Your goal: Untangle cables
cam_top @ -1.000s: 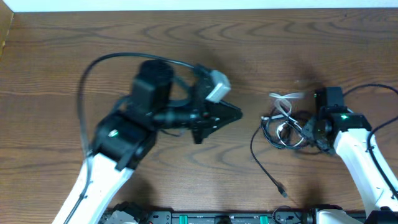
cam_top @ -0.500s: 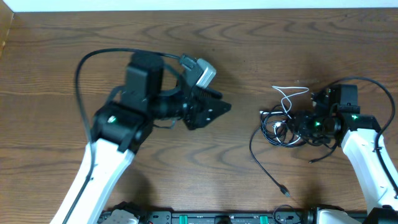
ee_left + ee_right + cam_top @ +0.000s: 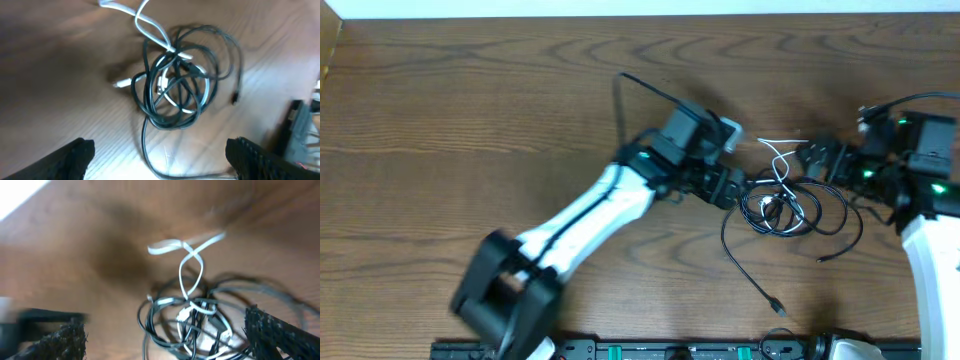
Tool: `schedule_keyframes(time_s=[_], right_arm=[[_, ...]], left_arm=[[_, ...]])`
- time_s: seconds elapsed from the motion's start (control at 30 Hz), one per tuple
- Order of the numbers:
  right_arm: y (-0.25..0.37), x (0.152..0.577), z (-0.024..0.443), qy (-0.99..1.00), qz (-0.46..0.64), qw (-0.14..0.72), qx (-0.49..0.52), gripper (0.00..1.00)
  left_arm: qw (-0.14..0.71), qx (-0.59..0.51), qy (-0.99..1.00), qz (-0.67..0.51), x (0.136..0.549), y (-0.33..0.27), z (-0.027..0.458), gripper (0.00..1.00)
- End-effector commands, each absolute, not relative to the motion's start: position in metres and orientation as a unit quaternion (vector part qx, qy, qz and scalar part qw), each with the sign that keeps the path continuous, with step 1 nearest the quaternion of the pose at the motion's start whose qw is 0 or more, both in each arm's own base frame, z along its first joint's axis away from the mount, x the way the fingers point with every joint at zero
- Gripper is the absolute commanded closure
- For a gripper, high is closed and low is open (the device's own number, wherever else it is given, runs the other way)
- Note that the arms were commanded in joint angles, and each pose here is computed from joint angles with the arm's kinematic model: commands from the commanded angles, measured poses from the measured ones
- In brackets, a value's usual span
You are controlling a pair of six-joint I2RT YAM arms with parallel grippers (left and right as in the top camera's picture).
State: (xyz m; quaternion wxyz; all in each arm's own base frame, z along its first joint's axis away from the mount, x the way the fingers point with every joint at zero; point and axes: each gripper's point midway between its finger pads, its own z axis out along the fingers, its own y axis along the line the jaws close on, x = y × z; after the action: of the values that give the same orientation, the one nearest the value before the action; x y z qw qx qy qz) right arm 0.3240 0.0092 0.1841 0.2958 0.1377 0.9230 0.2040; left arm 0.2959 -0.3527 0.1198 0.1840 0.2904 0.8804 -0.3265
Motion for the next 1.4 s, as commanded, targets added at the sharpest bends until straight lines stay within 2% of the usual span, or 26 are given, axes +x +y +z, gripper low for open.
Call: schedule_keyframes(time_s=[0.0, 0.2, 0.27, 0.3, 0.4, 0.43, 0.57, 0.67, 0.9, 1.1, 1.27, 1.37], right_arm=[[0.000, 0.321, 0.206, 0.912, 0.194, 0.326, 0.157, 0.01], [-0.004, 0.316, 0.215, 0.909, 0.181, 0.341, 0.159, 0.01], [-0.004, 0.314, 0.213, 0.910, 0.182, 0.336, 0.160, 0.01], [-0.003, 0.313, 0.212, 0.911, 0.182, 0.332, 0.161, 0.01], [-0.003, 0.310, 0.209, 0.914, 0.182, 0.324, 0.163, 0.01], [-0.003, 0.309, 0.208, 0.914, 0.182, 0.322, 0.164, 0.01], [-0.002, 0.305, 0.205, 0.918, 0.182, 0.310, 0.166, 0.01], [-0.001, 0.302, 0.201, 0.920, 0.183, 0.302, 0.169, 0.16], [0.008, 0.295, 0.189, 0.927, 0.206, 0.264, 0.168, 0.21], [0.055, 0.290, 0.200, 0.915, 0.312, 0.249, 0.060, 0.25], [0.083, 0.286, 0.216, 0.888, 0.369, 0.271, -0.046, 0.28], [0.087, 0.289, 0.216, 0.883, 0.376, 0.275, -0.062, 0.33]], left_arm=[[0.164, 0.263, 0.905, -0.292, 0.297, -0.364, 0.079, 0.09], [0.112, 0.256, 0.917, -0.284, 0.274, -0.385, 0.029, 0.10], [0.109, 0.266, 0.915, -0.283, 0.267, -0.393, 0.019, 0.19], [0.112, 0.268, 0.915, -0.279, 0.266, -0.395, 0.015, 0.30], [0.140, 0.265, 0.924, -0.239, 0.274, -0.394, 0.001, 0.81], [0.150, 0.259, 0.928, -0.223, 0.279, -0.390, -0.001, 0.91], [0.195, 0.236, 0.939, -0.159, 0.303, -0.367, 0.005, 0.92], [0.205, 0.257, 0.932, -0.153, 0.306, -0.354, 0.032, 0.93], [0.274, 0.327, 0.892, -0.152, 0.298, -0.318, 0.142, 0.92], [0.327, 0.350, 0.860, -0.177, 0.275, -0.299, 0.214, 0.93], [0.311, 0.411, 0.823, -0.238, 0.244, -0.308, 0.232, 0.93], [0.293, 0.428, 0.809, -0.275, 0.231, -0.316, 0.234, 0.93]])
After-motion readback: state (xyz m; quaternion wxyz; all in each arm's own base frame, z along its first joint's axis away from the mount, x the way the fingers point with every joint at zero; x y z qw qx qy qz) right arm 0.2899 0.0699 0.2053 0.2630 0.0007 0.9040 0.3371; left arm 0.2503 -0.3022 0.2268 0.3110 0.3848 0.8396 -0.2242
